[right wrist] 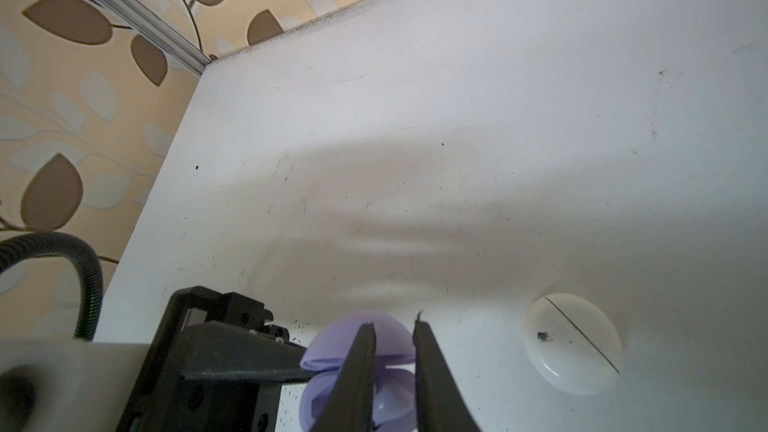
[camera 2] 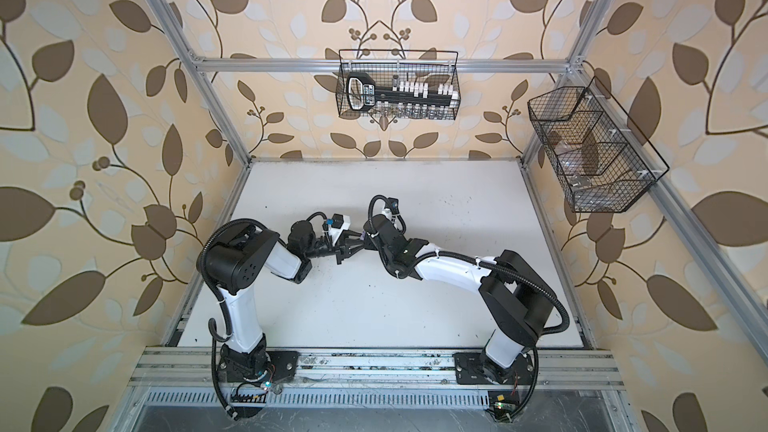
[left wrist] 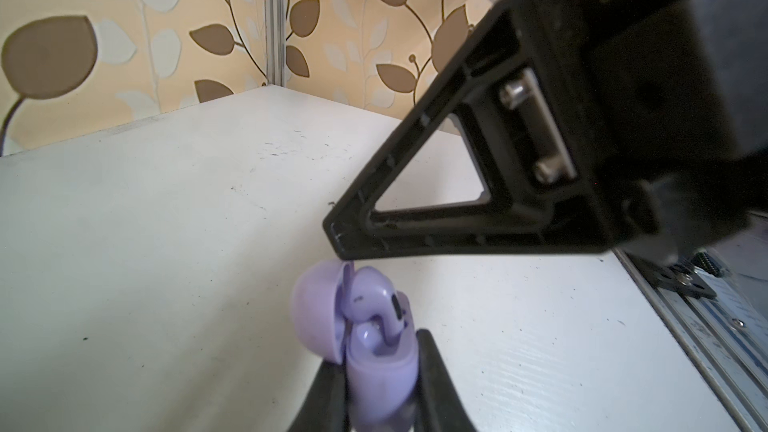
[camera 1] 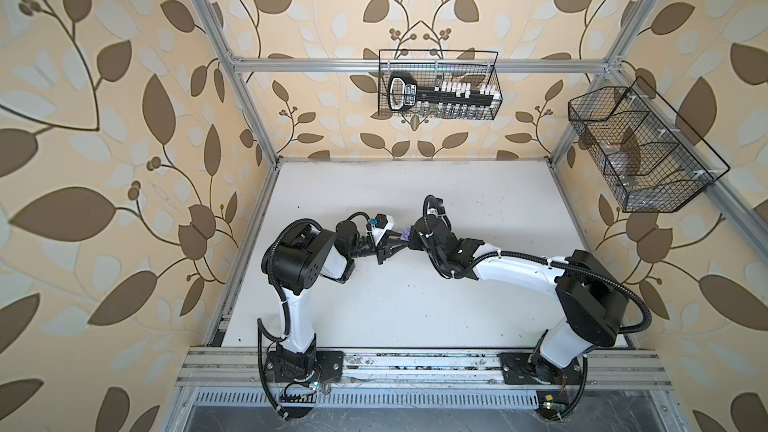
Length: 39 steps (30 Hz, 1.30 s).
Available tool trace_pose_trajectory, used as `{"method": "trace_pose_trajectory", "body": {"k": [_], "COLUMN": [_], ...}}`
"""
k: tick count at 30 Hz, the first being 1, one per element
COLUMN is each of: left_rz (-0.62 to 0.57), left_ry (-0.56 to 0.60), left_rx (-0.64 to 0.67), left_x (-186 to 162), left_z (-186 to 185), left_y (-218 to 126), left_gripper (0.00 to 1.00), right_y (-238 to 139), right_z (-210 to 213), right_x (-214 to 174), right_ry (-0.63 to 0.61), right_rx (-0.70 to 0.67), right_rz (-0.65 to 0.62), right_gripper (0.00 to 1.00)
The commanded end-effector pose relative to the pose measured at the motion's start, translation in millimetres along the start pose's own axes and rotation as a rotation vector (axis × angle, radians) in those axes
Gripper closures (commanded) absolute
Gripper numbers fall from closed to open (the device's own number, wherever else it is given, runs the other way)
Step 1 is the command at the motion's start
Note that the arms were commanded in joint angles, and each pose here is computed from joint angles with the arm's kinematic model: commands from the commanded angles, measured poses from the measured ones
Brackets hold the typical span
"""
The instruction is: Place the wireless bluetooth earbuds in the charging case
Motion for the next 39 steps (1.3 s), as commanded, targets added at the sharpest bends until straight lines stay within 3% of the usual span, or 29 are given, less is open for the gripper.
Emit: {"method": "trace_pose_trajectory", "body": {"k": [1, 9, 15, 39], "left_rz": [-0.042, -0.043, -0.042, -0.041], "left_ry": [0.093, 0.092, 0.094, 0.092], "left_rx": [-0.037, -0.036, -0.039, -0.039], "left_x": [19, 20, 20, 19], "left_z": [-8, -8, -8, -8], "left_y": [1, 1, 1, 1], "left_gripper": [0.84, 0.84, 0.84, 0.84], "right_y": [4, -6, -9, -14], "right_z": [4, 6, 7, 22], "right_x": [-4, -2, 1, -1], "right_ry": [-0.002, -0.005, 0.011, 0.014], "right_rx": [0.009, 0.017, 0.033, 0.103], "right_rz": [0.026, 0.014, -0.002, 0.009], "right_gripper": [0.81, 0.80, 0.74, 0.74]}}
Point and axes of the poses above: each gripper's point midway between its finger pads, its own y axis out along the fingers, its own z axis along the line the jaws close on, x = y × z, the point moved 1 cm from there along -y, back along the fingers, and after that the axes turned 15 degrees about -y, right-handed, at the moved point
